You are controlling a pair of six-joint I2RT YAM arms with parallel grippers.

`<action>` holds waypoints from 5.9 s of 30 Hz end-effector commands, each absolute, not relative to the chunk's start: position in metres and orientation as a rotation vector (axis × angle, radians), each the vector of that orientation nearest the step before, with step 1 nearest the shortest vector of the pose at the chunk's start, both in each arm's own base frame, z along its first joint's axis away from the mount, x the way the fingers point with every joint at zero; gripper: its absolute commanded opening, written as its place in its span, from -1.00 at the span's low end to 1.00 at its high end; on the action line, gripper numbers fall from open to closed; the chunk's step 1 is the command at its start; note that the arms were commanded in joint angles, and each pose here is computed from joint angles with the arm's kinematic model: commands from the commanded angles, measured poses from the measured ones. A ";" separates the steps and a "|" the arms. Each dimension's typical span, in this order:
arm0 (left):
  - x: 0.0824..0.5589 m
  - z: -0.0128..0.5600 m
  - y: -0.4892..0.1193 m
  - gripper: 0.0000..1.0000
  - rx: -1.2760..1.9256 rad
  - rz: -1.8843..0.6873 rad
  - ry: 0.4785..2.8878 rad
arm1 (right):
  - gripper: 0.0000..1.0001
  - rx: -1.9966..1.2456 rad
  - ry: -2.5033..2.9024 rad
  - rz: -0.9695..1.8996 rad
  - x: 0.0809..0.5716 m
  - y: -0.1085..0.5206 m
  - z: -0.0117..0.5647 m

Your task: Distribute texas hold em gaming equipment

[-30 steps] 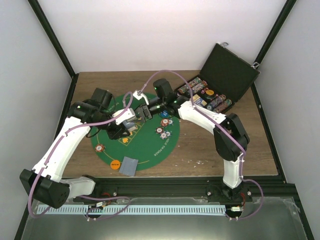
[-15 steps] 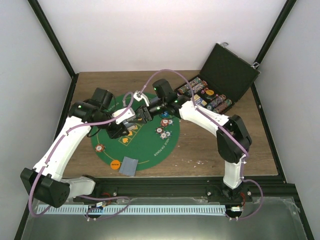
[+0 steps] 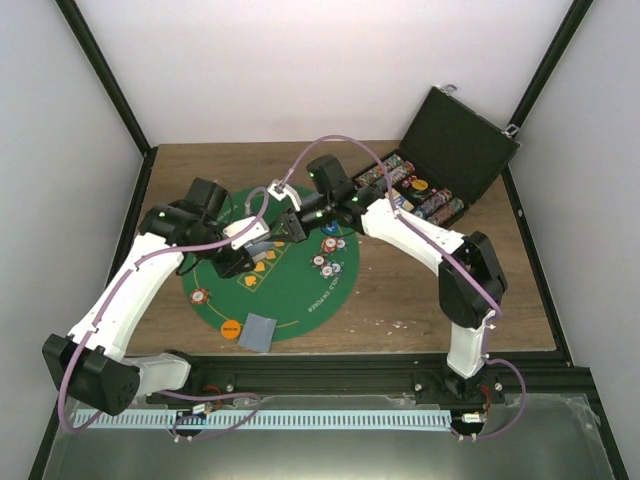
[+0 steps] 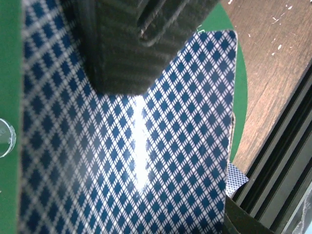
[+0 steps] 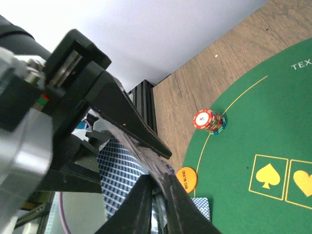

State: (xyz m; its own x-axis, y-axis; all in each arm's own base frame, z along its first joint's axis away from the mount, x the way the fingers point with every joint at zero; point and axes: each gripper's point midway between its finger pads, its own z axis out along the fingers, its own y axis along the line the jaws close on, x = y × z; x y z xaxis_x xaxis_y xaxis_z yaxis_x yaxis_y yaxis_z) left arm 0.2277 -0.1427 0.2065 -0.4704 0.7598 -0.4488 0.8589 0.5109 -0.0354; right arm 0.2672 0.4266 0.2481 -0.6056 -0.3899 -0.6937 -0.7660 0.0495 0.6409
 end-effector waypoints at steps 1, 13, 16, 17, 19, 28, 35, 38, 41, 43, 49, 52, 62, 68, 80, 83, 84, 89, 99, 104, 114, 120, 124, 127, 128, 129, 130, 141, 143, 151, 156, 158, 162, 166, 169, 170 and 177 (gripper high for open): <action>0.225 0.209 -0.144 -0.25 1.346 -0.368 2.355 | -0.96 -1.143 1.967 1.471 0.280 0.420 0.276; 0.238 0.203 -0.127 -0.25 1.229 -0.268 2.426 | -0.99 -1.099 1.994 1.187 0.335 0.353 0.297; 0.245 0.203 -0.119 -0.25 1.170 -0.237 2.446 | -0.99 -1.066 2.031 1.080 0.367 0.327 0.281; 0.246 0.203 -0.118 -0.25 1.158 -0.233 2.450 | -0.99 -1.073 2.038 1.039 0.378 0.319 0.276; 0.248 0.203 -0.117 -0.25 1.147 -0.234 2.454 | -0.99 -1.101 2.073 0.987 0.397 0.307 0.258; 0.248 0.198 -0.114 -0.25 1.142 -0.233 2.470 | -0.99 -1.151 2.180 0.882 0.483 0.278 0.184; 0.247 0.184 -0.113 -0.25 1.143 -0.239 2.504 | -0.99 -1.232 2.139 0.869 0.498 0.283 0.132; 0.247 0.182 -0.113 -0.25 1.143 -0.243 2.510 | -0.99 -1.236 2.182 0.865 0.506 0.283 0.103; 0.247 0.182 -0.113 -0.25 1.143 -0.242 2.511 | -0.99 -1.218 2.252 0.778 0.514 0.275 0.074; 0.247 0.182 -0.113 -0.26 1.141 -0.251 2.511 | -0.99 -1.205 2.274 0.700 0.523 0.270 0.061; 0.247 0.180 -0.114 -0.25 1.140 -0.254 2.517 | -0.98 -1.232 2.204 0.581 0.539 0.273 0.053; 0.246 0.181 -0.113 -0.26 1.141 -0.250 2.517 | -0.97 -1.291 2.175 0.482 0.541 0.277 0.048; 0.247 0.180 -0.114 -0.25 1.141 -0.256 2.522 | -0.95 -1.353 2.117 0.378 0.542 0.288 0.044; 0.248 0.179 -0.114 -0.26 1.143 -0.260 2.525 | -0.83 -1.348 2.128 0.359 0.541 0.286 0.042; 0.248 0.183 -0.114 -0.25 1.156 -0.258 2.519 | 0.46 -1.141 2.078 0.215 0.556 0.284 0.128; 0.247 0.185 -0.116 -0.25 1.164 -0.266 2.510 | 0.99 -1.018 2.052 0.252 0.550 0.286 0.174; 0.246 0.186 -0.116 -0.25 1.171 -0.269 2.505 | 1.00 -0.976 2.037 0.311 0.544 0.290 0.193; 0.237 0.197 -0.124 -0.25 1.209 -0.339 2.454 | 1.00 -0.943 1.885 1.086 0.447 0.338 0.278; 0.219 0.220 -0.134 -0.24 1.242 -0.453 2.382 | 1.00 -1.195 1.800 1.759 0.290 0.415 0.285; 0.215 0.223 -0.136 -0.24 1.240 -0.476 2.371 | 0.99 -1.253 1.786 1.794 0.264 0.430 0.280; 0.214 0.226 -0.137 -0.24 1.242 -0.484 2.360 | 0.91 -1.251 1.828 1.806 0.264 0.454 0.256; 0.218 0.229 -0.139 -0.24 1.224 -0.496 2.354 | 0.91 -1.323 1.758 1.903 0.248 0.455 0.257; 0.221 0.226 -0.140 -0.25 1.220 -0.494 2.362 | 0.93 -1.288 1.802 1.882 0.254 0.458 0.243; 0.222 0.226 -0.140 -0.25 1.218 -0.494 2.366 | 0.92 -1.256 1.837 1.887 0.259 0.463 0.236; 0.223 0.226 -0.140 -0.25 1.217 -0.492 2.364 | 0.91 -1.247 1.842 1.883 0.261 0.465 0.234; 0.223 0.226 -0.140 -0.24 1.218 -0.491 2.361 | 0.90 -1.242 1.847 1.876 0.264 0.467 0.233; 0.223 0.227 -0.140 -0.25 1.216 -0.490 2.359 | 0.89 -1.239 1.853 1.863 0.266 0.469 0.232; 0.226 0.225 -0.139 -0.26 1.207 -0.477 2.360 | 0.31 -1.223 1.903 1.680 0.279 0.456 0.236; 0.226 0.224 -0.137 -0.26 1.207 -0.469 2.362 | 0.15 -1.222 1.908 1.643 0.279 0.451 0.240; 0.226 0.221 -0.135 -0.26 1.205 -0.452 2.370 | -0.16 -1.219 1.917 1.629 0.274 0.442 0.250; 0.227 0.221 -0.134 -0.26 1.201 -0.446 2.372 | -0.20 -1.217 1.919 1.629 0.274 0.441 0.252; 0.227 0.220 -0.134 -0.26 1.199 -0.447 2.376 | 0.00 -1.233 1.897 1.665 0.270 0.443 0.255; 0.229 0.221 -0.135 -0.25 1.197 -0.451 2.375 | 0.28 -1.318 1.794 1.751 0.252 0.450 0.266; 0.229 0.222 -0.136 -0.25 1.198 -0.462 2.372 | 0.37 -1.300 1.793 1.752 0.256 0.459 0.261; 0.228 0.225 -0.139 -0.26 1.198 -0.484 2.364 | 0.45 -1.259 1.835 1.749 0.266 0.467 0.247; 0.227 0.226 -0.140 -0.26 1.200 -0.494 2.360 | 0.46 -1.253 1.836 1.753 0.268 0.469 0.245; 0.224 0.227 -0.141 -0.26 1.211 -0.505 2.354 | 0.48 -1.251 1.849 1.733 0.270 0.474 0.235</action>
